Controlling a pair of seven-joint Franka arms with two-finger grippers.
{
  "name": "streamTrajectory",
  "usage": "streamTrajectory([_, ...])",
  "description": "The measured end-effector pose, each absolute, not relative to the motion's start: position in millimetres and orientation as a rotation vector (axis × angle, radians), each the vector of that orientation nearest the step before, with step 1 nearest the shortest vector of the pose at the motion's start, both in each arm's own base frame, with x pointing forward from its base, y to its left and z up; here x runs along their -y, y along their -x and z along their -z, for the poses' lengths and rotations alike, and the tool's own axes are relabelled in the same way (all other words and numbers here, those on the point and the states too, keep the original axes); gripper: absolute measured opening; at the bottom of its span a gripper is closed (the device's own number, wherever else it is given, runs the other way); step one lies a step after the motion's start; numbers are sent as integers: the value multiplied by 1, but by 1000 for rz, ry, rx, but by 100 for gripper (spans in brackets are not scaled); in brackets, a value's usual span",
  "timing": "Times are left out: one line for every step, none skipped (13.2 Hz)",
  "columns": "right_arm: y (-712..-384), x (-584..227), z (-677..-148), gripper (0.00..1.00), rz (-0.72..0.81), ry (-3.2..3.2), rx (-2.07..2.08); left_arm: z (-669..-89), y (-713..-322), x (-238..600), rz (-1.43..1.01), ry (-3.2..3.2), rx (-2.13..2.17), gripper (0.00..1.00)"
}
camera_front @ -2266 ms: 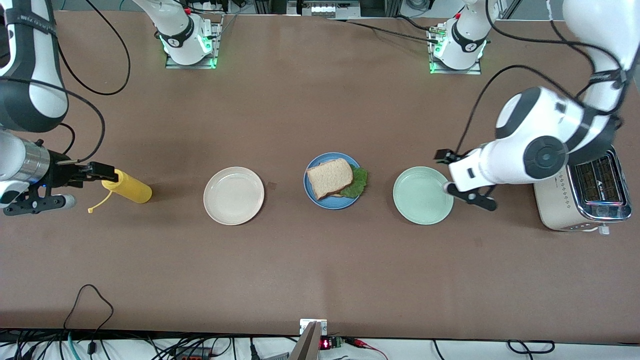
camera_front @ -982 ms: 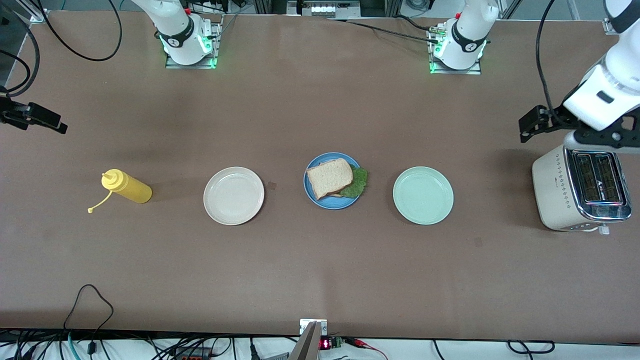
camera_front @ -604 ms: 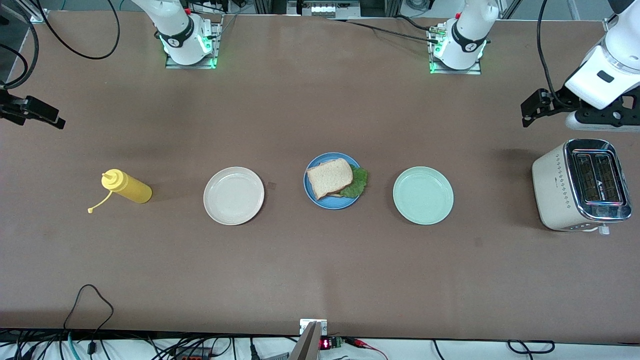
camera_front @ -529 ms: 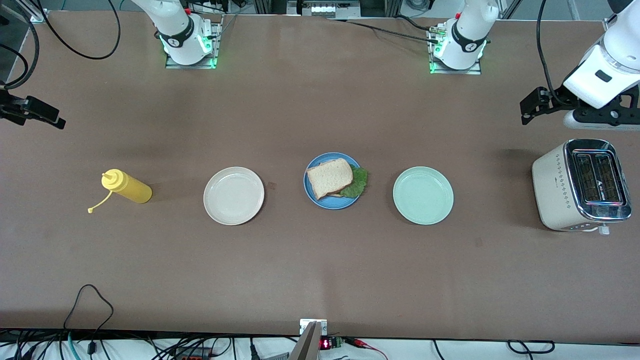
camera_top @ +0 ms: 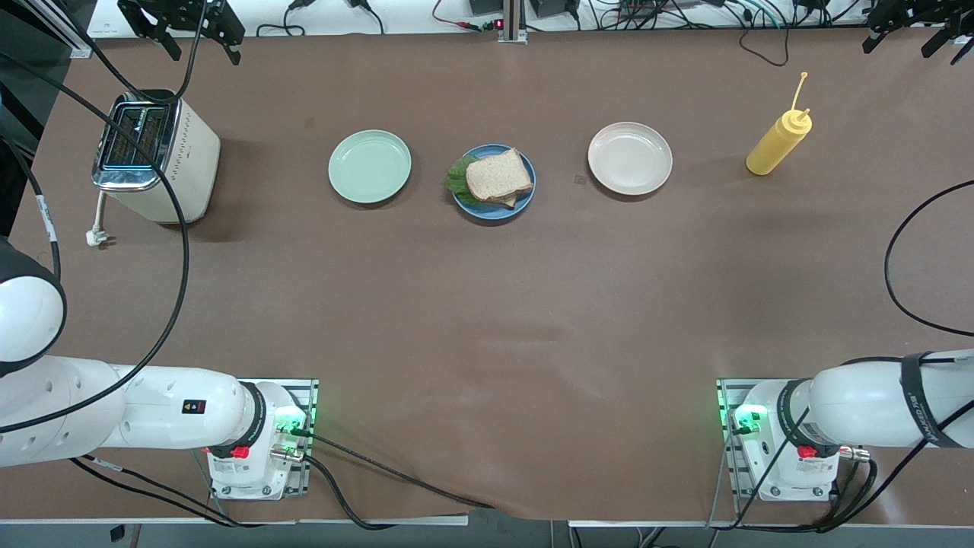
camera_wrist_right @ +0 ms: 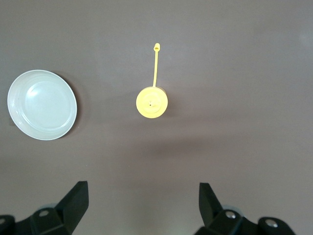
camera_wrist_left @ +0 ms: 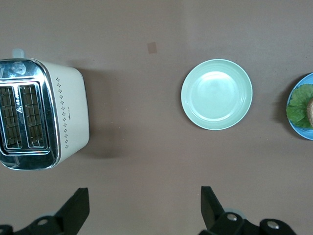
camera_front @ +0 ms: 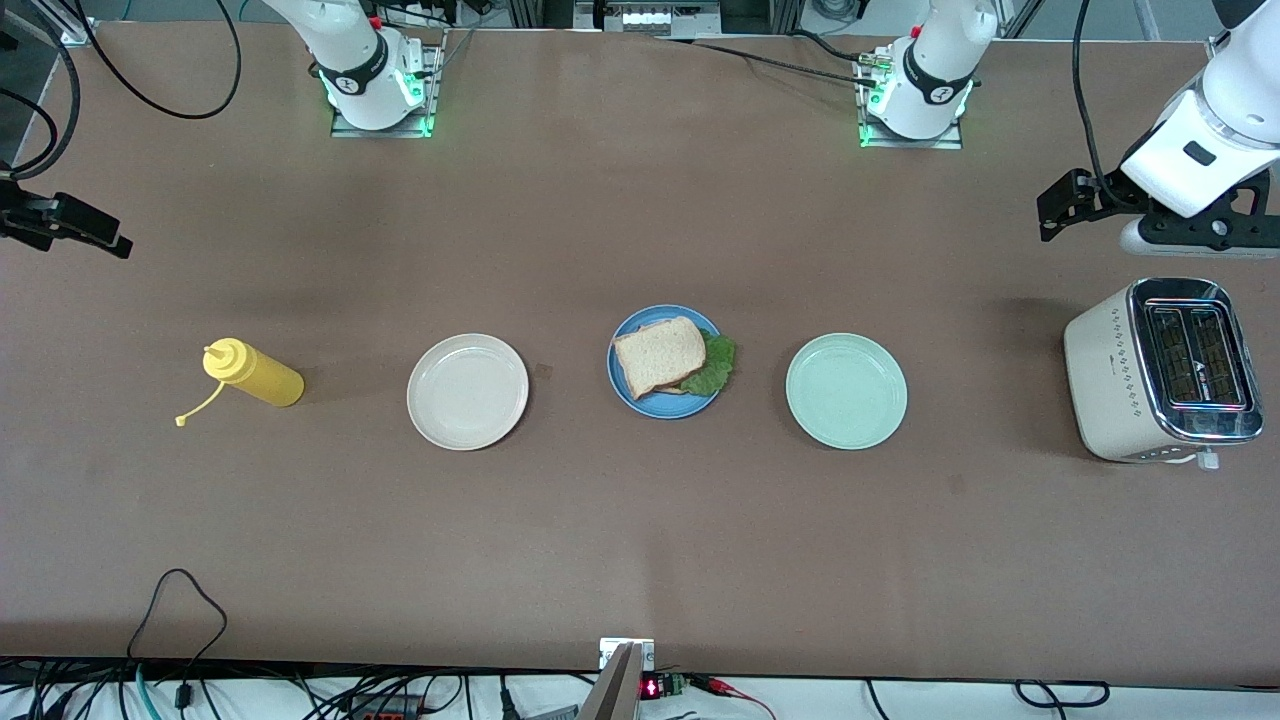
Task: Make sandwich in blue plate with both arms
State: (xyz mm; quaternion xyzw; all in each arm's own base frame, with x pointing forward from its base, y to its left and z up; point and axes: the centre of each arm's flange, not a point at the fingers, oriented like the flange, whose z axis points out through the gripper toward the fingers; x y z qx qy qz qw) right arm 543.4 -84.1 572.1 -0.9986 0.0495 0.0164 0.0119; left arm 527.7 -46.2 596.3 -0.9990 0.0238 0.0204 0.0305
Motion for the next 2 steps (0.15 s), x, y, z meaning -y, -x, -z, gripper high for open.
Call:
streamTrajectory([-543,84,-572,100,-51,3114,-154,-596,-528,46,-63,3079,-73,100])
streamTrajectory([-543,84,-572,100,-51,3114,-154,-596,-528,46,-63,3079,-74,100])
